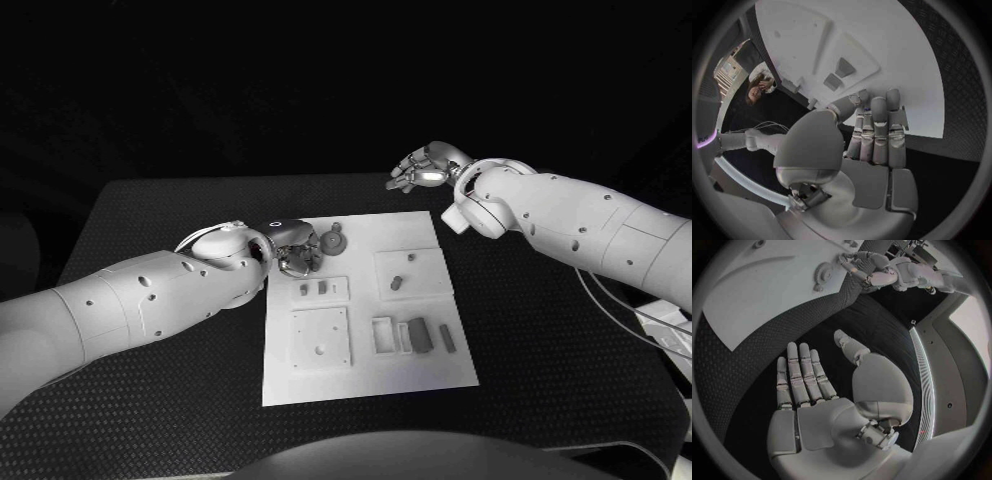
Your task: Assemble the parts on the task board
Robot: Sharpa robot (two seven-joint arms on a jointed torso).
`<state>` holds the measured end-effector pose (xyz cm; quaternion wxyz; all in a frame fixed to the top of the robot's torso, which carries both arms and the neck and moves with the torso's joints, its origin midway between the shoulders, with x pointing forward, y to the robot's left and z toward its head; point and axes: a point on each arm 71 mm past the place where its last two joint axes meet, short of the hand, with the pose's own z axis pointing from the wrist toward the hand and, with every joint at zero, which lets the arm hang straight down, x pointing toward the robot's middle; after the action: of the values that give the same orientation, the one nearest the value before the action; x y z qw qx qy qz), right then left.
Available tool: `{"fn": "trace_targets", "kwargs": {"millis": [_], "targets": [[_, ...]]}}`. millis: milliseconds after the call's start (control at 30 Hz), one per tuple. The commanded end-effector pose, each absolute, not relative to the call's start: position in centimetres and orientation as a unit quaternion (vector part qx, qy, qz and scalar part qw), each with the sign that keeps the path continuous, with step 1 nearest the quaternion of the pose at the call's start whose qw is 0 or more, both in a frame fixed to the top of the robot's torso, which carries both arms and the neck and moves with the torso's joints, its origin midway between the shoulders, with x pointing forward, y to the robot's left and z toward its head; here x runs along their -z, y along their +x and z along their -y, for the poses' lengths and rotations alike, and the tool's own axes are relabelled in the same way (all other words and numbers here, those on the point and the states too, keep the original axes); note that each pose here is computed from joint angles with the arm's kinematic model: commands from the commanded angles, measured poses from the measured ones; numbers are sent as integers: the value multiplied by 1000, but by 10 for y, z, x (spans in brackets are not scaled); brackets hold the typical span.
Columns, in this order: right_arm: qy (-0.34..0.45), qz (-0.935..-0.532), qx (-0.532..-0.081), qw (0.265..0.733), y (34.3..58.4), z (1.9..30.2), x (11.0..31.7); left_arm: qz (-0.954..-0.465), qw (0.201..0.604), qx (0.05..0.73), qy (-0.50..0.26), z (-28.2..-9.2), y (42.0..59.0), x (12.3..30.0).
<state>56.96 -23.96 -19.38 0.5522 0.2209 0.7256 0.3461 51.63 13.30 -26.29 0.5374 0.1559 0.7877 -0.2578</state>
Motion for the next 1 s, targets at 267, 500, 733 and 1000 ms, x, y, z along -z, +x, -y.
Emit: {"fn": "trace_targets", "kwargs": {"millis": [267, 500, 733, 1000], "targets": [[217, -725, -350, 552, 569, 239, 194, -800, 526, 250, 144, -137, 517, 268], [217, -725, -349, 552, 569, 240, 194, -799, 531, 246, 139, -141, 518, 267], [212, -731, -347, 547, 569, 241, 195, -796, 542, 238, 130, -152, 521, 266], [96, -777, -305, 543, 565, 242, 200, -796, 550, 253, -10, -201, 536, 255]]}}
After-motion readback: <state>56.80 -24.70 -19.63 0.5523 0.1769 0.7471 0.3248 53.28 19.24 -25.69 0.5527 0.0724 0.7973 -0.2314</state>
